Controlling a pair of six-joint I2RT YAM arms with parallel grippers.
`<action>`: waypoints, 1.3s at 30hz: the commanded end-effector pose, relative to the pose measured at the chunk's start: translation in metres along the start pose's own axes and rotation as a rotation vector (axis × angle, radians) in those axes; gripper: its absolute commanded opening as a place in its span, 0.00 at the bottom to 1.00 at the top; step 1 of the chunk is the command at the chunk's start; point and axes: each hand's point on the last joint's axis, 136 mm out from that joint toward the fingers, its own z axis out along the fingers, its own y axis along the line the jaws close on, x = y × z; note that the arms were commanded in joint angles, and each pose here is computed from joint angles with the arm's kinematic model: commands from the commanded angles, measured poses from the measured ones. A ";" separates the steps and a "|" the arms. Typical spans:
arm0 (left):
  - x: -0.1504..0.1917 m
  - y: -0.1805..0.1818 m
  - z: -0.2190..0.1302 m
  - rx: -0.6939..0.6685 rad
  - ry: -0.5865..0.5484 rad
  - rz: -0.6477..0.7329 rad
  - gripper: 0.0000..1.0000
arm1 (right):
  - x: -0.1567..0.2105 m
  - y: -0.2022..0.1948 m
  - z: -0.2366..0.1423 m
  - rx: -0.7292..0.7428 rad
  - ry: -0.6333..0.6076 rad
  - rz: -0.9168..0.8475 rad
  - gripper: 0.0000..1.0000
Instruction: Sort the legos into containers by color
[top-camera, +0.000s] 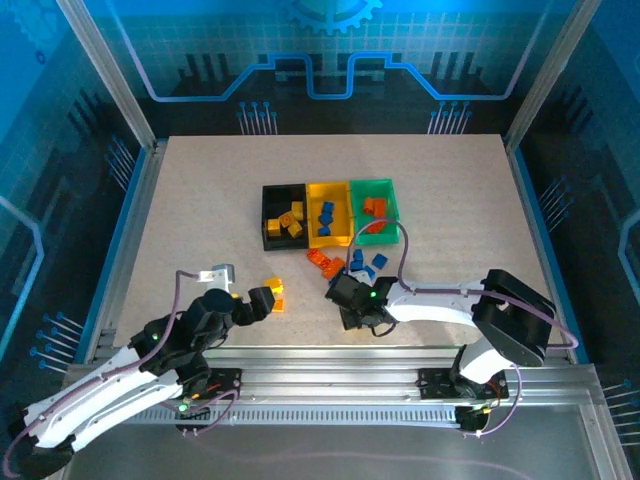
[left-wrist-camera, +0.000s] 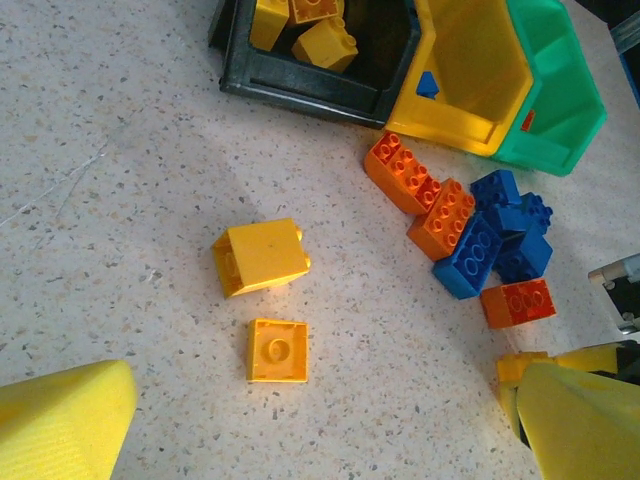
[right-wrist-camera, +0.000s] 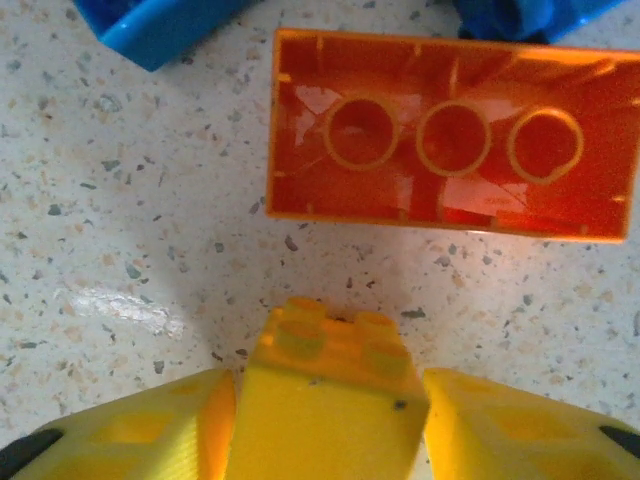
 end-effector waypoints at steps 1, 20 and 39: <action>0.000 0.005 0.003 -0.010 -0.014 -0.027 0.99 | -0.007 0.005 -0.006 -0.018 -0.039 -0.001 0.44; 0.010 0.011 0.009 -0.021 0.007 -0.061 0.99 | -0.193 0.090 -0.096 -0.319 -0.347 -0.120 0.38; 0.011 0.004 0.008 -0.009 0.042 -0.046 0.99 | -0.346 0.119 -0.012 -0.307 -0.384 0.043 0.47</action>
